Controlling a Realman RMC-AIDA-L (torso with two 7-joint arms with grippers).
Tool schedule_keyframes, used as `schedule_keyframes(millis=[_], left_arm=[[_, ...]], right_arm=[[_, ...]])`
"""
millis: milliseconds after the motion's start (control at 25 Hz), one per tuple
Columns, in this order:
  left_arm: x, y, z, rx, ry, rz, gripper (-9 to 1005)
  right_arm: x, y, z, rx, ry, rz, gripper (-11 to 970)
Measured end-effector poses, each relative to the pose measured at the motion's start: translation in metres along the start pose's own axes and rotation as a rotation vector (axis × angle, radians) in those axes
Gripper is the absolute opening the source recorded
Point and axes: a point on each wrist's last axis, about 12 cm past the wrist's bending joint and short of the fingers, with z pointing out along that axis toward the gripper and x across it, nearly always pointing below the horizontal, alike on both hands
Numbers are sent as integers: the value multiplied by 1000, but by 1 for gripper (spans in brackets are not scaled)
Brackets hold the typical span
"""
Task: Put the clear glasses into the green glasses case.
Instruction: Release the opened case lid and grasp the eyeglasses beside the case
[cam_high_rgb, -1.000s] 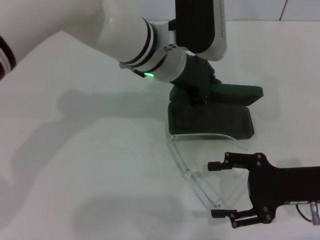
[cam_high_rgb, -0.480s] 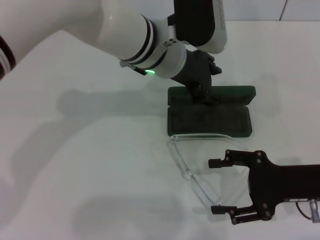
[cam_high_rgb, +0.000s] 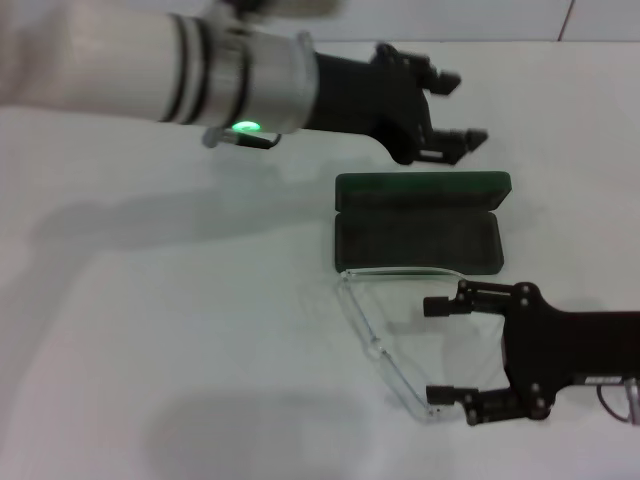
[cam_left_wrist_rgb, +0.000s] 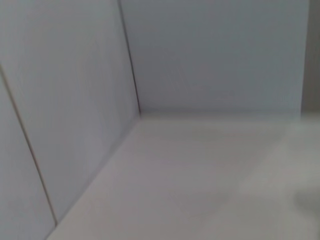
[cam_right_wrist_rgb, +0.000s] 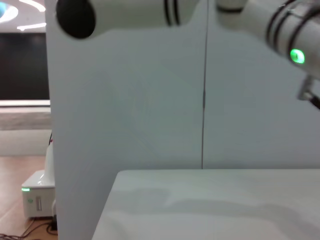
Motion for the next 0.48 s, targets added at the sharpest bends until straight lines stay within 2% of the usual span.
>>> schedule_keyframes(millis=[160, 200, 400, 480], left_arm=[[27, -1, -40, -43, -207, -109, 654], [39, -2, -52, -77, -258, -129, 654], [83, -8, -82, -213, -344, -194, 654], [97, -13, -88, -249, -352, -206, 654]], right_arm=[[-9, -8, -1, -4, 5, 42, 792], [-12, -11, -1, -8, 11, 60, 792], [-35, -29, 1, -62, 98, 168, 791], [-49, -36, 6, -95, 169, 252, 791]])
